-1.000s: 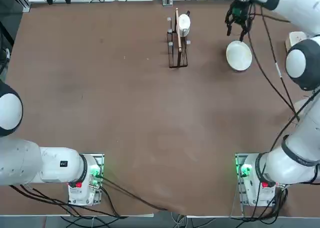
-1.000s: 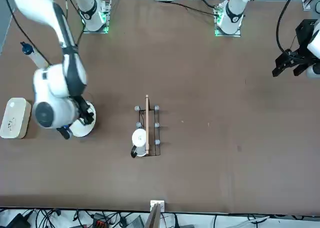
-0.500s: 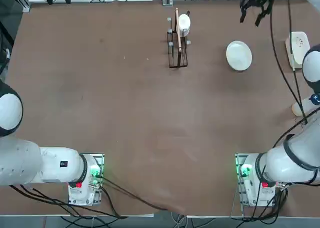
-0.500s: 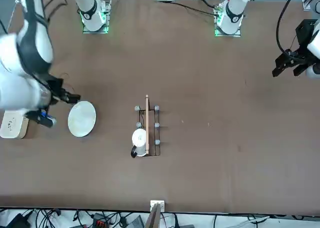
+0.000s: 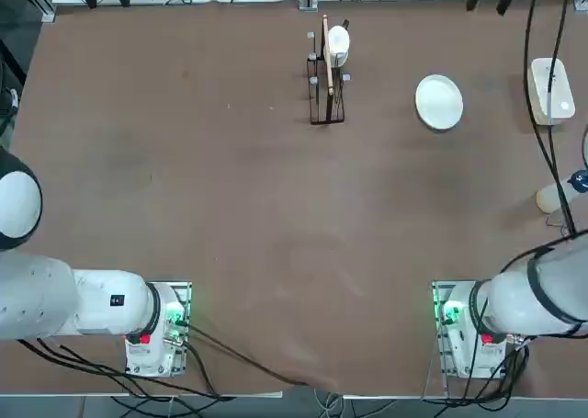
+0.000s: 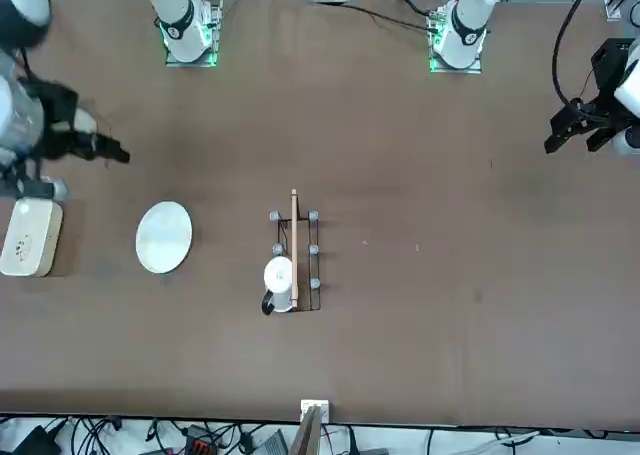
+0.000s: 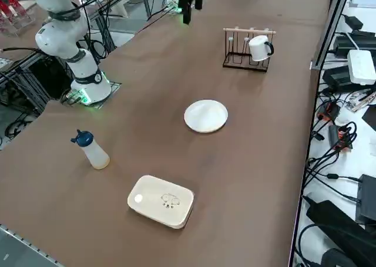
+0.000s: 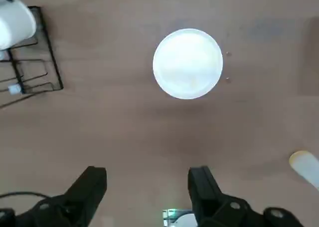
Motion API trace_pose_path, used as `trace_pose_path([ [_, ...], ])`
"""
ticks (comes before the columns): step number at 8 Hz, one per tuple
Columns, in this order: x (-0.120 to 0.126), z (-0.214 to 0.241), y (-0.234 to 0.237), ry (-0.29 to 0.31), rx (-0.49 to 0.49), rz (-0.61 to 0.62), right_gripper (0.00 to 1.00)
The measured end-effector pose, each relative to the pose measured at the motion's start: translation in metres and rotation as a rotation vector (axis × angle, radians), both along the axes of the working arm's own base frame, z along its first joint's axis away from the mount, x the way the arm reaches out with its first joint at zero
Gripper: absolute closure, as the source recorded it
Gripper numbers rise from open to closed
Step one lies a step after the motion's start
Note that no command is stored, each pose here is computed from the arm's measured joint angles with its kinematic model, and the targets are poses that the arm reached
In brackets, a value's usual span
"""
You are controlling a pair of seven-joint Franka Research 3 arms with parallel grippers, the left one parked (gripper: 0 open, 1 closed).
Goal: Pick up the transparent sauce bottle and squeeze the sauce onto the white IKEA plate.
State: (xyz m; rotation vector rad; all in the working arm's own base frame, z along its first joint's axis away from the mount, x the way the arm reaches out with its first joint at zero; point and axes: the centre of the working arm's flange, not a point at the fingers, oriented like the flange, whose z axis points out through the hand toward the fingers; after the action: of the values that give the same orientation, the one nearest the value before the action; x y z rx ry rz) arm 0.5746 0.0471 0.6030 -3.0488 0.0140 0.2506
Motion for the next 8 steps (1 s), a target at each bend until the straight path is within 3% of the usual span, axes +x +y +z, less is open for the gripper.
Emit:
trace_pose_path([
  [2, -0.022, 0.007, -0.007, -0.164, 0.003, 0.141, 0.0],
  [3, -0.037, -0.002, -0.012, -0.211, -0.008, 0.159, 0.0],
  [5, -0.066, -0.008, -0.022, -0.198, -0.021, 0.166, 0.0],
  [8, -0.074, -0.003, -0.037, -0.152, -0.072, 0.166, 0.0],
])
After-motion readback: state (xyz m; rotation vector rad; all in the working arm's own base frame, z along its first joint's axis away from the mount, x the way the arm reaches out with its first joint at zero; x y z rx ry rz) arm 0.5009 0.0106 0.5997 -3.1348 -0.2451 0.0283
